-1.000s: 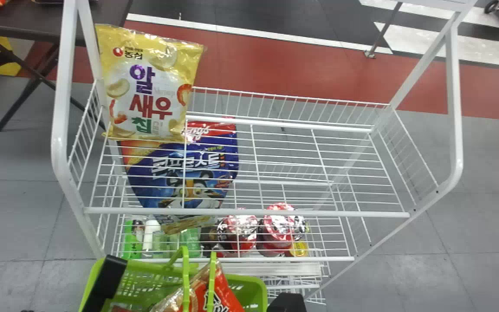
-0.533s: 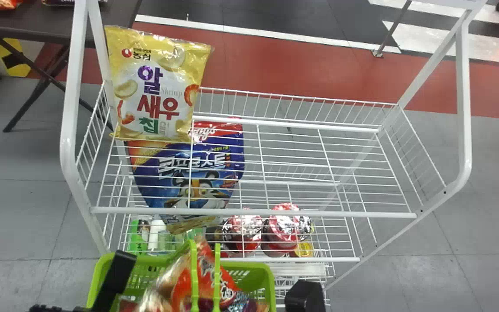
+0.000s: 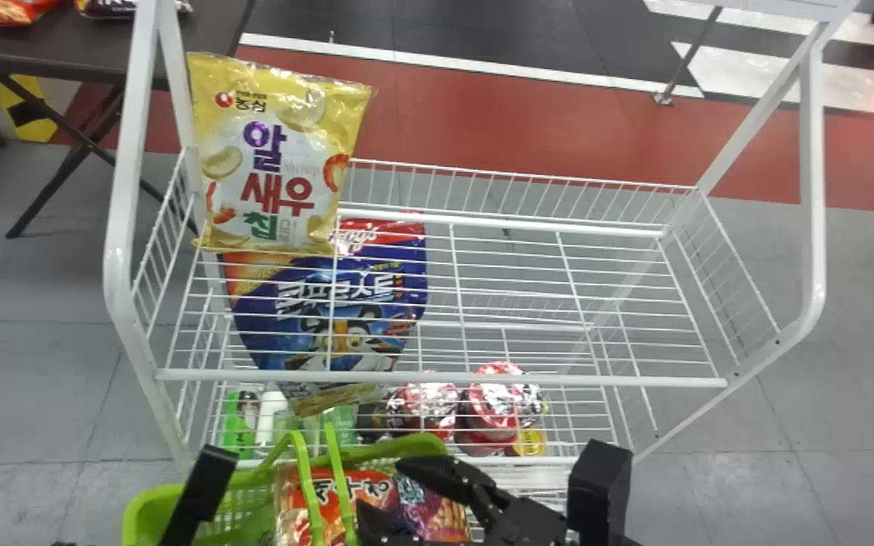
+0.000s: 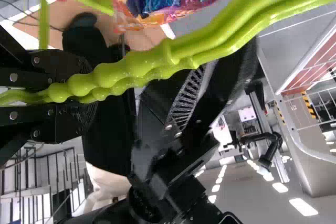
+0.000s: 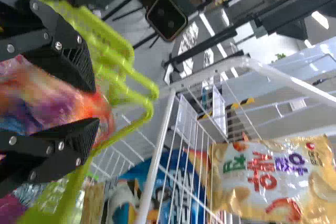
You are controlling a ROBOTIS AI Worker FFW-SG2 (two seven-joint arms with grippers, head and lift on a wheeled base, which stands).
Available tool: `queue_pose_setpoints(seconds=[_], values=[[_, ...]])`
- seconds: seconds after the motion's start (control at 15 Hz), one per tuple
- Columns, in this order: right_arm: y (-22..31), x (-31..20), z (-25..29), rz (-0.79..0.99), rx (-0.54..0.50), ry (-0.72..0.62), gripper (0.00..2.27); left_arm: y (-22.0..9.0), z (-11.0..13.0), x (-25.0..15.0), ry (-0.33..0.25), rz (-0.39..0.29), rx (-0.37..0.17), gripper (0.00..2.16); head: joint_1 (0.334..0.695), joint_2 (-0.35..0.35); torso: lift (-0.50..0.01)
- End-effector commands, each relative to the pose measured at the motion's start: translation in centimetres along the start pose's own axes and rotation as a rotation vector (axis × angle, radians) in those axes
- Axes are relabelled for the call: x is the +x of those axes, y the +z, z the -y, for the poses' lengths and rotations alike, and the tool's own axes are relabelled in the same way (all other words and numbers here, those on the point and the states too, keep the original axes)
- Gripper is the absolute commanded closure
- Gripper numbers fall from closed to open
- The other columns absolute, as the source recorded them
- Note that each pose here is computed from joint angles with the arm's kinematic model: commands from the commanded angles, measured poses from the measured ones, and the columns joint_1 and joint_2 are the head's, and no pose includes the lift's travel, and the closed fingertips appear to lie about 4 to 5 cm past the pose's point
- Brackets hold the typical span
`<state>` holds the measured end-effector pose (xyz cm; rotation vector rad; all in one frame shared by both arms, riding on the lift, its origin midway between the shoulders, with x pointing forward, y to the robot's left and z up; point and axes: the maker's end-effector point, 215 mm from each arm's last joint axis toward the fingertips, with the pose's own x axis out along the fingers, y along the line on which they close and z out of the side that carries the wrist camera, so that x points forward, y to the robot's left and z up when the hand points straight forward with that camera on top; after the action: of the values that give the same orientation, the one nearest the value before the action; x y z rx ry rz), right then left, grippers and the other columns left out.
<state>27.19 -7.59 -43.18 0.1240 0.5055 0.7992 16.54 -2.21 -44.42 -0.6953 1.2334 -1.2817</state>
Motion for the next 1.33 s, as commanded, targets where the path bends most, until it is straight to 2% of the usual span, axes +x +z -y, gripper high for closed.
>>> queue_pose_setpoints(seconds=[0.0, 0.27, 0.47, 0.6, 0.67, 0.73, 0.8, 0.93, 1.0, 1.13, 1.27], values=[[0.5, -0.5, 1.6, 0.013, -0.017, -0.037, 0.06, 0.0, 0.0, 0.1, 0.0, -0.003, 0.001, 1.79, 0.695, -0.276, -0.015], [0.5, -0.5, 2.2, 0.027, -0.031, -0.054, 0.05, 0.0, -0.1, 0.1, 0.002, -0.002, -0.001, 1.79, 0.695, -0.319, -0.015], [0.9, -0.5, 2.6, 0.035, -0.036, -0.065, 0.05, 0.0, -0.1, 0.1, 0.002, -0.002, -0.001, 1.79, 0.695, -0.322, -0.015], [0.1, -0.4, 4.4, -0.031, -0.07, -0.084, 0.05, 0.0, -0.1, 0.1, 0.002, -0.003, -0.003, 1.79, 0.695, -0.324, -0.015], [-1.2, -0.6, 5.6, -0.12, -0.055, -0.055, 0.05, 0.0, 0.0, 0.1, 0.002, -0.003, -0.004, 1.79, 0.695, -0.328, -0.015], [-1.9, -1.1, 6.9, -0.19, 0.017, -0.024, 0.06, 0.0, -0.1, 0.1, 0.004, -0.004, -0.004, 1.79, 0.695, -0.332, -0.015], [-1.1, -1.7, 8.0, -0.194, 0.057, -0.013, 0.07, 0.0, -0.1, 0.1, 0.004, -0.005, -0.004, 1.79, 0.695, -0.34, -0.015], [1.4, -2.4, 9.6, -0.162, 0.03, 0.027, 0.07, -0.1, -0.2, 0.2, 0.006, -0.006, -0.008, 1.79, 0.695, -0.35, -0.015], [2.1, -2.3, 9.8, -0.169, 0.041, 0.055, 0.08, -0.1, -0.1, 0.2, 0.007, -0.006, -0.011, 1.79, 0.695, -0.35, -0.015], [2.2, -2.2, 8.5, -0.222, 0.157, 0.157, 0.1, -0.3, -0.2, 0.4, 0.013, -0.015, -0.011, 1.79, 0.695, -0.35, -0.015], [2.2, -1.5, 7.4, -0.256, 0.153, 0.228, 0.11, -0.3, -0.2, 0.3, 0.018, -0.016, -0.013, 1.79, 0.695, -0.35, -0.015]])
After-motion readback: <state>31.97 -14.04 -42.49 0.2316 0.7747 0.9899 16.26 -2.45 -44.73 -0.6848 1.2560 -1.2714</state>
